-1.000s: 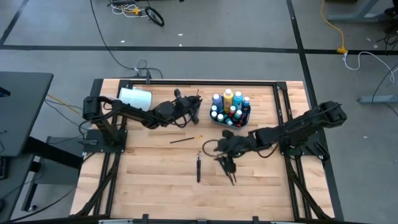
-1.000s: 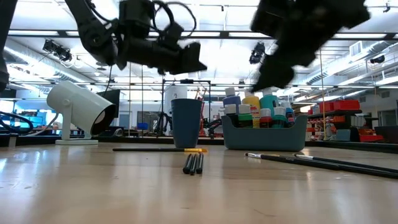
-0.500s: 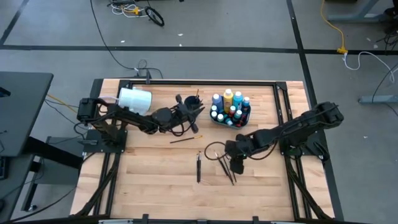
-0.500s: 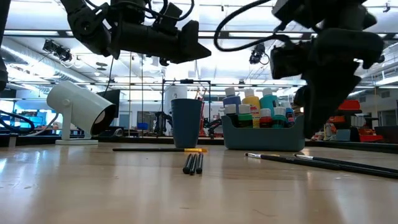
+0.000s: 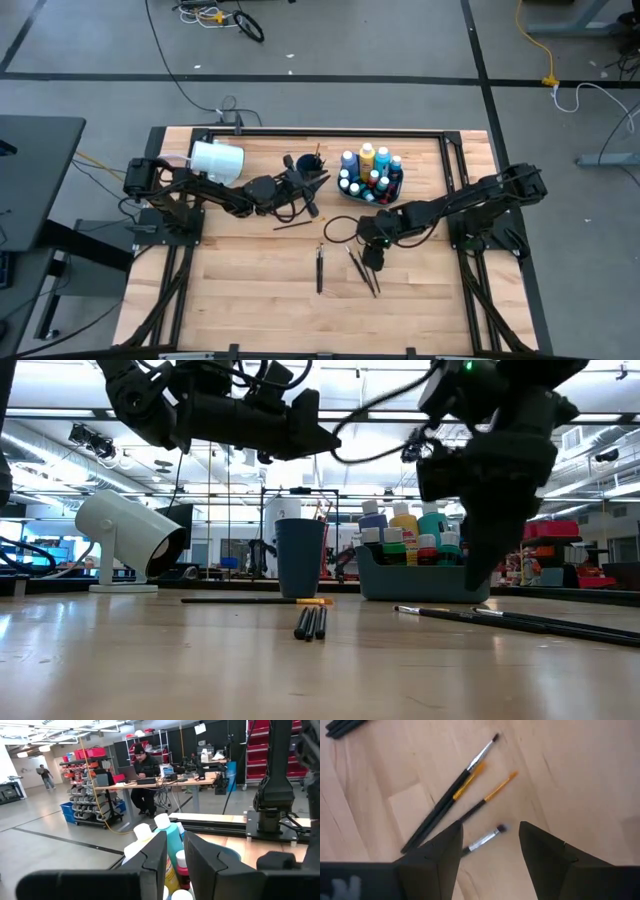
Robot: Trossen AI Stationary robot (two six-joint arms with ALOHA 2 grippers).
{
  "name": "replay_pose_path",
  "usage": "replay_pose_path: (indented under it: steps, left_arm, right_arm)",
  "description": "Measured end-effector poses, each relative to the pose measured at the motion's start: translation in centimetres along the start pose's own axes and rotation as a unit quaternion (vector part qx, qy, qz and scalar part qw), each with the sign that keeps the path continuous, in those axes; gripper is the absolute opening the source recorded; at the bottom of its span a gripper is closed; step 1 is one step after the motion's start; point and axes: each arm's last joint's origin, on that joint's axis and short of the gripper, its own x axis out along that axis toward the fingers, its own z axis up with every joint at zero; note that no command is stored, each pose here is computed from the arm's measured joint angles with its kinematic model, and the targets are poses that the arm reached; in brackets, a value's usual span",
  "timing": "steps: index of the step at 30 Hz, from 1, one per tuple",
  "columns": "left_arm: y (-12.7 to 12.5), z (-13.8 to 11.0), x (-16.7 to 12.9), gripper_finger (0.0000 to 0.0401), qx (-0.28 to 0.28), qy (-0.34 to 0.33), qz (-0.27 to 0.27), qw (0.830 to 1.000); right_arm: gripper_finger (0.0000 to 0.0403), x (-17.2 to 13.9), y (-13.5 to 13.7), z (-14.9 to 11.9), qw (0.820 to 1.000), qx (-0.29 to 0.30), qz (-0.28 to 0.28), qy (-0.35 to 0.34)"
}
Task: Pick & Place Paint Supplies
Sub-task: Put the silver paint brush into the blue cup
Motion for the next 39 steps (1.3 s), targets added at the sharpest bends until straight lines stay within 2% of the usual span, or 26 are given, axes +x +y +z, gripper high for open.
replay_pose_path:
  steps: [7, 17, 30, 35, 39]
  left_arm:
    - [0.0, -0.1, 0.0, 0.0075, 0.002, 0.002, -0.006, 1.000]
    - [0.0, -0.1, 0.0, 0.0075, 0.002, 0.003, -0.007, 1.000]
    - [0.0, -0.1, 0.0, 0.0075, 0.002, 0.003, -0.007, 1.000]
    - [0.0, -0.1, 0.0, 0.0075, 0.002, 0.003, -0.006, 1.000]
    - [0.0, -0.1, 0.0, 0.0075, 0.002, 0.003, -0.006, 1.000]
  right_arm:
    - [0.0196, 1.6, -0.5, -0.4, 0.999, 0.005, -0.017, 0.037]
    - [0.0188, 2.3, -0.6, -0.4, 0.999, -0.007, -0.035, 0.036]
    - [0.0050, 2.3, -0.7, -0.4, 0.999, -0.007, -0.040, 0.032]
    - [0.0015, 2.4, -0.7, -0.4, 0.999, -0.007, -0.039, 0.032]
    - [0.0005, 2.2, -0.7, -0.3, 0.998, -0.042, -0.030, 0.033]
